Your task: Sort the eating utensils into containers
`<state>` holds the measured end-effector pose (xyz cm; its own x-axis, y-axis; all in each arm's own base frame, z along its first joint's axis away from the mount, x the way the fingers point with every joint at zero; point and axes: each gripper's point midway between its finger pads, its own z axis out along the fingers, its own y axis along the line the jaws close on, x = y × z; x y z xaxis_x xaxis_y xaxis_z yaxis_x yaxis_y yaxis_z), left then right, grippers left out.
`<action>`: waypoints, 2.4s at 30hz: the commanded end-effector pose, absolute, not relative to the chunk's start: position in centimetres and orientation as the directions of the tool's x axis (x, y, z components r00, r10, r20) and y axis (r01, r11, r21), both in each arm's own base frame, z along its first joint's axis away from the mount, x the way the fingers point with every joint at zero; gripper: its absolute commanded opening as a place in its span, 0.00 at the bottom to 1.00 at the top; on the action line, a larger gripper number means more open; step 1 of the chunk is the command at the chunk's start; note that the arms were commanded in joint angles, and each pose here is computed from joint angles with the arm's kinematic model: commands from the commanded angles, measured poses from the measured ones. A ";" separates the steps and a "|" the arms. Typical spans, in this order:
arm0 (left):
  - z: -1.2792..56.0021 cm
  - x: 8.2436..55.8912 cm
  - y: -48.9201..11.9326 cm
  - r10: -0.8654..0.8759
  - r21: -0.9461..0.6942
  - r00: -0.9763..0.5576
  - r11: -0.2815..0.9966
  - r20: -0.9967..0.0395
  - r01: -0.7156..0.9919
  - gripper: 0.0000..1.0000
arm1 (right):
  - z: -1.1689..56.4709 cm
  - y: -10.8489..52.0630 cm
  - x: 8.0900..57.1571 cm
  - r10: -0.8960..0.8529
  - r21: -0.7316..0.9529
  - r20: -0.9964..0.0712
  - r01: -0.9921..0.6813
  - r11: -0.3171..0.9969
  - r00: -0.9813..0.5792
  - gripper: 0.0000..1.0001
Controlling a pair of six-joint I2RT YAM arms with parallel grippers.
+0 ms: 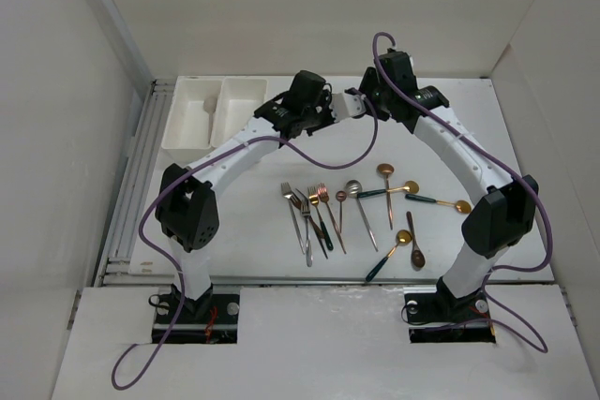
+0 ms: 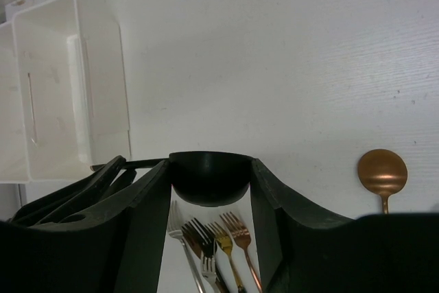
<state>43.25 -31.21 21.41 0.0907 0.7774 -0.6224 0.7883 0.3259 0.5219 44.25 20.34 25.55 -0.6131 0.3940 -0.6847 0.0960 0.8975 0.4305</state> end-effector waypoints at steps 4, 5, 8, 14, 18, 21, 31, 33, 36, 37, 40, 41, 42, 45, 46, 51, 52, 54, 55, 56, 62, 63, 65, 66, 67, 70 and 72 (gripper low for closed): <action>20.0 41.4 -29.7 0.802 0.445 0.025 0.304 -0.596 0.842 0.00 | 32.7 23.2 43.1 0.456 0.570 -0.708 -0.057 0.819 -0.539 0.00; 20.2 41.5 -29.7 0.806 0.452 0.034 0.296 -0.591 0.842 0.15 | 32.7 23.3 43.1 0.454 0.573 -0.706 -0.063 0.817 -0.544 0.00; 19.5 41.5 -29.5 0.816 0.446 0.021 0.293 -0.577 0.846 0.66 | 32.7 23.3 43.1 0.454 0.573 -0.706 -0.063 0.817 -0.544 0.00; 18.6 41.7 -28.8 0.838 0.470 0.021 0.285 -0.546 0.835 0.78 | 32.7 22.9 43.3 0.459 0.573 -0.706 -0.056 0.817 -0.540 0.00; 18.8 43.1 -28.3 0.836 0.510 0.017 0.318 -0.548 0.799 0.73 | 33.1 23.0 43.0 0.459 0.580 -0.706 -0.067 0.812 -0.540 0.00; 18.3 43.7 -28.1 0.844 0.533 0.017 0.322 -0.535 0.782 0.71 | 33.6 22.9 42.8 0.462 0.582 -0.708 -0.072 0.810 -0.534 0.00; 16.4 43.1 -27.5 0.869 0.532 0.022 0.283 -0.495 0.798 0.62 | 34.2 23.0 42.5 0.503 0.638 -0.675 -0.084 0.765 -0.540 0.00; 17.4 43.0 -27.5 0.849 0.520 0.016 0.308 -0.527 0.797 0.63 | 34.2 23.0 42.5 0.503 0.638 -0.674 -0.084 0.765 -0.541 0.00; 18.7 42.8 -27.5 0.814 0.493 0.007 0.345 -0.580 0.799 0.74 | 34.2 22.6 42.7 0.509 0.638 -0.674 -0.076 0.766 -0.535 0.00; 19.4 42.8 -27.2 0.801 0.487 0.014 0.350 -0.599 0.800 0.75 | 34.2 22.6 42.7 0.509 0.638 -0.674 -0.076 0.766 -0.535 0.00; 20.3 42.6 -26.7 0.774 0.458 0.013 0.361 -0.633 0.812 0.80 | 33.7 22.2 43.1 0.511 0.636 -0.672 -0.064 0.769 -0.536 0.00; 20.1 42.6 -26.2 0.773 0.446 0.003 0.364 -0.634 0.818 0.80 | 33.7 21.8 43.3 0.516 0.636 -0.672 -0.057 0.770 -0.531 0.00; 20.2 42.3 -26.3 0.768 0.440 0.008 0.358 -0.640 0.824 0.80 | 33.7 22.0 43.2 0.514 0.638 -0.670 -0.062 0.767 -0.537 0.00; 19.2 42.0 -25.5 0.760 0.404 -0.019 0.366 -0.649 0.838 0.85 | 33.7 22.0 43.2 0.514 0.638 -0.670 -0.062 0.767 -0.537 0.00; 19.8 42.4 -25.5 0.740 0.409 -0.013 0.387 -0.673 0.827 0.86 | 33.7 22.0 43.2 0.514 0.638 -0.670 -0.062 0.767 -0.537 0.00; 19.5 43.0 -25.3 0.737 0.426 0.008 0.382 -0.676 0.820 0.86 | 33.9 22.0 43.3 0.516 0.641 -0.672 -0.068 0.765 -0.531 0.00; 20.3 43.3 -25.5 0.730 0.437 0.020 0.386 -0.683 0.812 0.86 | 33.9 22.0 43.3 0.516 0.641 -0.672 -0.068 0.765 -0.531 0.00; 20.4 43.8 -25.8 0.725 0.433 0.015 0.394 -0.688 0.811 0.85 | 34.4 21.9 43.1 0.518 0.643 -0.675 -0.073 0.763 -0.525 0.00; 21.0 43.9 -26.4 0.718 0.443 0.034 0.391 -0.695 0.807 0.85 | 34.4 22.1 43.0 0.516 0.645 -0.673 -0.079 0.760 -0.531 0.00; 21.4 44.0 -26.4 0.715 0.448 0.039 0.393 -0.698 0.803 0.85 | 34.4 22.1 43.0 0.516 0.645 -0.672 -0.079 0.760 -0.531 0.00; 23.0 44.2 -27.6 0.717 0.493 0.071 0.400 -0.693 0.772 0.85 | 33.9 22.3 42.9 0.512 0.640 -0.673 -0.074 0.765 -0.535 0.00; 23.0 44.2 -27.6 0.717 0.493 0.071 0.400 -0.693 0.772 0.85 | 33.5 22.4 43.1 0.509 0.638 -0.670 -0.068 0.767 -0.540 0.00; 23.5 44.4 -27.5 0.719 0.503 0.071 0.408 -0.691 0.762 0.83 | 33.5 22.5 43.0 0.507 0.641 -0.668 -0.074 0.764 -0.546 0.00; 23.5 44.6 -27.3 0.727 0.515 0.076 0.404 -0.682 0.756 0.81 | 33.5 22.5 43.0 0.507 0.641 -0.668 -0.074 0.764 -0.546 0.00; 23.5 44.6 -27.3 0.732 0.523 0.085 0.395 -0.676 0.755 0.79 | 33.1 22.6 43.2 0.504 0.638 -0.665 -0.069 0.767 -0.551 0.00; 23.5 44.8 -27.0 0.740 0.531 0.077 0.403 -0.669 0.746 0.62 | 33.5 23.1 42.9 0.492 0.637 -0.671 -0.092 0.765 -0.555 0.00; 23.4 45.0 -27.1 0.740 0.530 0.076 0.402 -0.668 0.746 0.49 | 33.5 23.1 42.9 0.492 0.637 -0.671 -0.092 0.765 -0.555 0.00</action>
<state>43.93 -27.00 20.03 0.0324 0.7618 -0.6471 0.7902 0.3769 0.4832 42.86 22.25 29.69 -0.6100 0.4677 -0.6397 -0.0145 0.8006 0.5991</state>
